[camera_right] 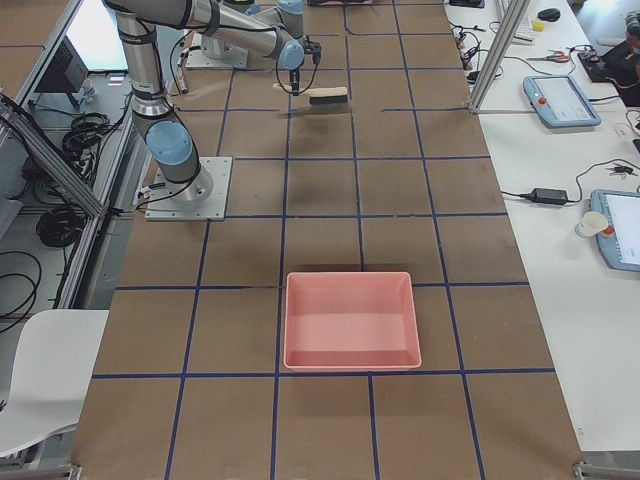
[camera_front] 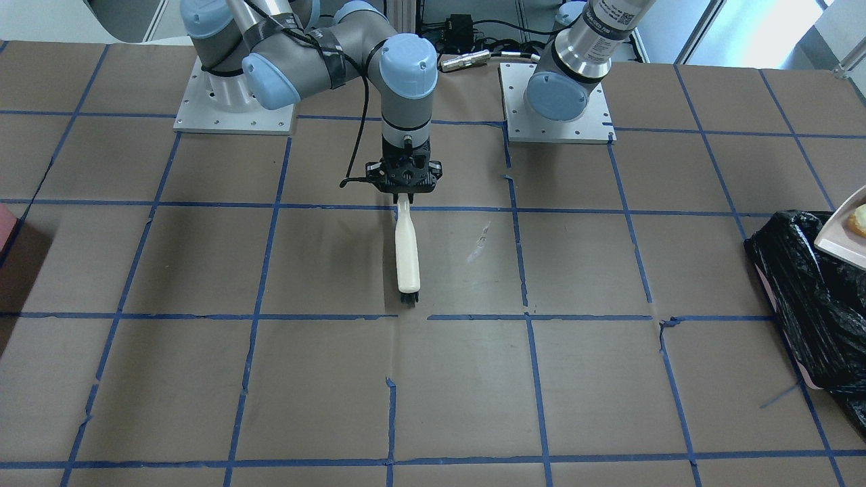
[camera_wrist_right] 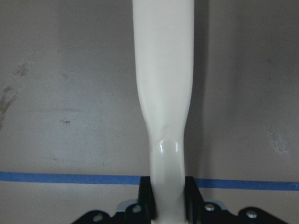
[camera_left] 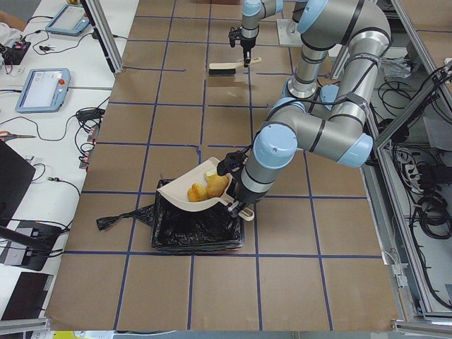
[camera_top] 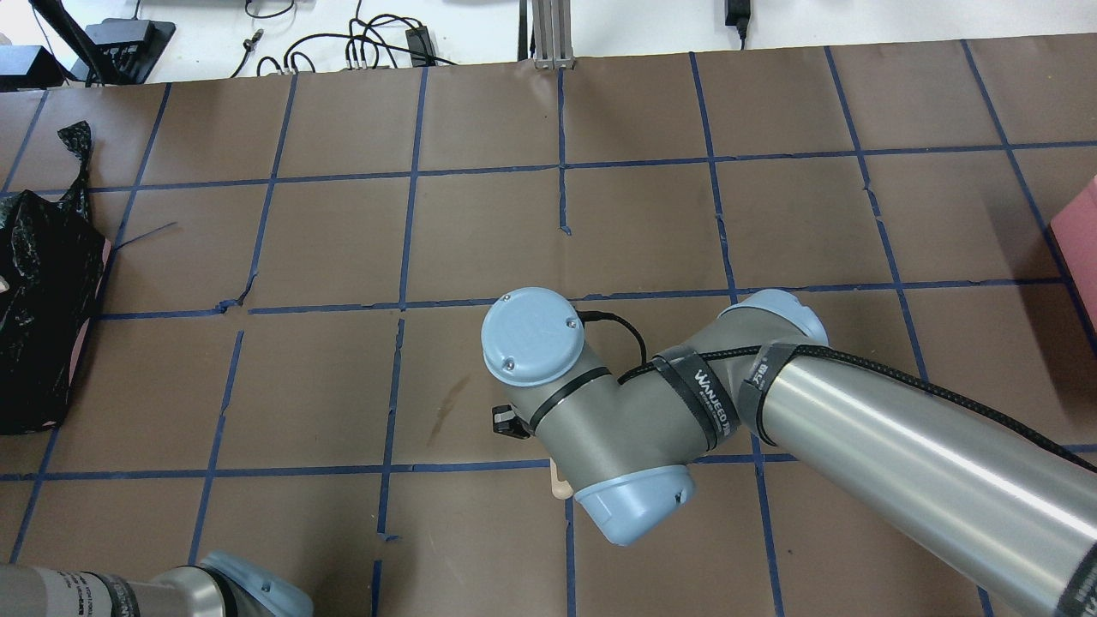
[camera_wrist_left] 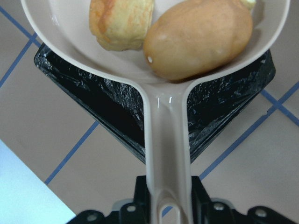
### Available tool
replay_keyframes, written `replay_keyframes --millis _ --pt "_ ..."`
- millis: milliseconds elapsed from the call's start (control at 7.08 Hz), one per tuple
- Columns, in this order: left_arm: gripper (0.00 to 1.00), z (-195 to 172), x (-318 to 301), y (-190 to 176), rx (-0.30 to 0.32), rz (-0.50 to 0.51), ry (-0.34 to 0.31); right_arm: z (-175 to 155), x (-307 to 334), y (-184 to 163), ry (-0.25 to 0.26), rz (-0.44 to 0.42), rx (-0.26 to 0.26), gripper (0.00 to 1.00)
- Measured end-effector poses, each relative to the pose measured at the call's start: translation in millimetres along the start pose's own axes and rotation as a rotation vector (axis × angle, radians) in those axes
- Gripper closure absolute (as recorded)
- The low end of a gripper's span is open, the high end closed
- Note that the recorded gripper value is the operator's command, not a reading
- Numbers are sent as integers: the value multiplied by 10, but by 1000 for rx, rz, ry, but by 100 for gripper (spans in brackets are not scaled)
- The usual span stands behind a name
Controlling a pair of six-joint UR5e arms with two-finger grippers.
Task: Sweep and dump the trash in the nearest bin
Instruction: 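Tip the dustpan over the black bag with the left gripper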
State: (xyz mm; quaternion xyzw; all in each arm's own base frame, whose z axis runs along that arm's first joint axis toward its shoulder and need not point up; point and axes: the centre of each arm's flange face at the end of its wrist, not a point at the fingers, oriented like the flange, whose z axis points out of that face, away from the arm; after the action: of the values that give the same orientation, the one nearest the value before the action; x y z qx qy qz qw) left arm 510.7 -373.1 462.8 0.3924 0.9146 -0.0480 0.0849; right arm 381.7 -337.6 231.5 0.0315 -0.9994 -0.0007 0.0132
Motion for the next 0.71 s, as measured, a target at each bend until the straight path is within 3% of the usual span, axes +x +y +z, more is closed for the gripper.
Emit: replay_keyframes --millis 283,424,565,707 --pt "99 37 -95 216 -91 -7 1 73 48 32 4 5 -13 96" --pt "99 69 -116 271 -130 -9 4 92 48 37 4 6 -16 52" --pt "99 80 -149 311 -161 -9 -11 127 44 32 6 6 -22 1" --pt "98 83 -183 319 -194 -5 -26 190 36 10 12 5 -32 0"
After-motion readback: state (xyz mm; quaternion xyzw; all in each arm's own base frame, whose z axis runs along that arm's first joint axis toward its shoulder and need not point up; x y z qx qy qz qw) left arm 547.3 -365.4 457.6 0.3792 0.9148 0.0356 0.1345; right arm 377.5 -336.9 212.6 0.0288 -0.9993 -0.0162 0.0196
